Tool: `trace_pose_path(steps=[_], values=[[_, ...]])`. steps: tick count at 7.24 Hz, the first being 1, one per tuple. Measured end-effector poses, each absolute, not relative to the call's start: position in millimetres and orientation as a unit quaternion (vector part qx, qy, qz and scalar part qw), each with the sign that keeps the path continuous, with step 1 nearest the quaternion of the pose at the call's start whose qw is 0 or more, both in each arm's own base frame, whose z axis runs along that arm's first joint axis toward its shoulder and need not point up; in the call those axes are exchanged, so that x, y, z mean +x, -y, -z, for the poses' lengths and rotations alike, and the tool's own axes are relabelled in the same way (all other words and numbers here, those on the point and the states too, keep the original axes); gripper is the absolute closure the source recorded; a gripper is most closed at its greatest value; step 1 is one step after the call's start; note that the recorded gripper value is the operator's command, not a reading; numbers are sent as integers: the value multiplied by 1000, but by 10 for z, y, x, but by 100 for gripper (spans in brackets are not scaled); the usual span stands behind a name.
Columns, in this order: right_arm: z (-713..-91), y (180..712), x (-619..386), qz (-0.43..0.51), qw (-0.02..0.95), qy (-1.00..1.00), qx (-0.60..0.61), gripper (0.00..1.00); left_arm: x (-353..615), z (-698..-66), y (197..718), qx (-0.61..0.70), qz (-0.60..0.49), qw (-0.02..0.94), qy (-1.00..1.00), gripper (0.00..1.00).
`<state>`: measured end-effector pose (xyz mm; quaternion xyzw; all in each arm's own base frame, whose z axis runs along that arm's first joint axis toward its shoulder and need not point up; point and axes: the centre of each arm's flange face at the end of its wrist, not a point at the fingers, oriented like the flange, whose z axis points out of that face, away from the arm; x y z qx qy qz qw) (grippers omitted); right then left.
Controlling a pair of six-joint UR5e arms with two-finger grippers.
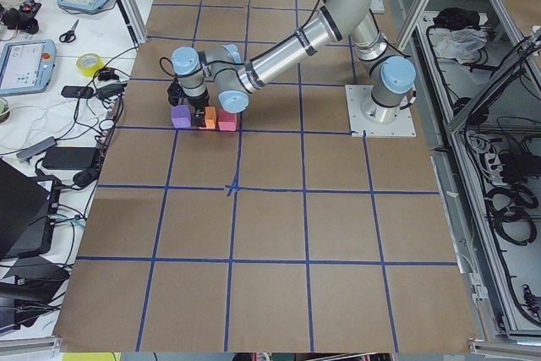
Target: Arrange blocks in a line
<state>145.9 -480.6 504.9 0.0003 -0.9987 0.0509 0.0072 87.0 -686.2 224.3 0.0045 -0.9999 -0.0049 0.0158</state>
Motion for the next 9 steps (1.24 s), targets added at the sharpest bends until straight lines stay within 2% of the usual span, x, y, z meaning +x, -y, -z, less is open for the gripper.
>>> trace_pose_path(steps=[2,4,7,9], values=[[-5047,4805,1458,-51,8,999,0,0,761,-2713,6750,-2,19,9,1000,0],[-5046,4805,1458,-50,8,999,0,0,444,-3505,6508,-21,36,8,999,0],[-5046,4805,1458,-50,8,999,0,0,-539,-4668,5831,-64,36,-14,997,0],[-5046,4805,1458,-51,8,999,0,0,-1125,-5126,5404,-61,8,-19,998,0]])
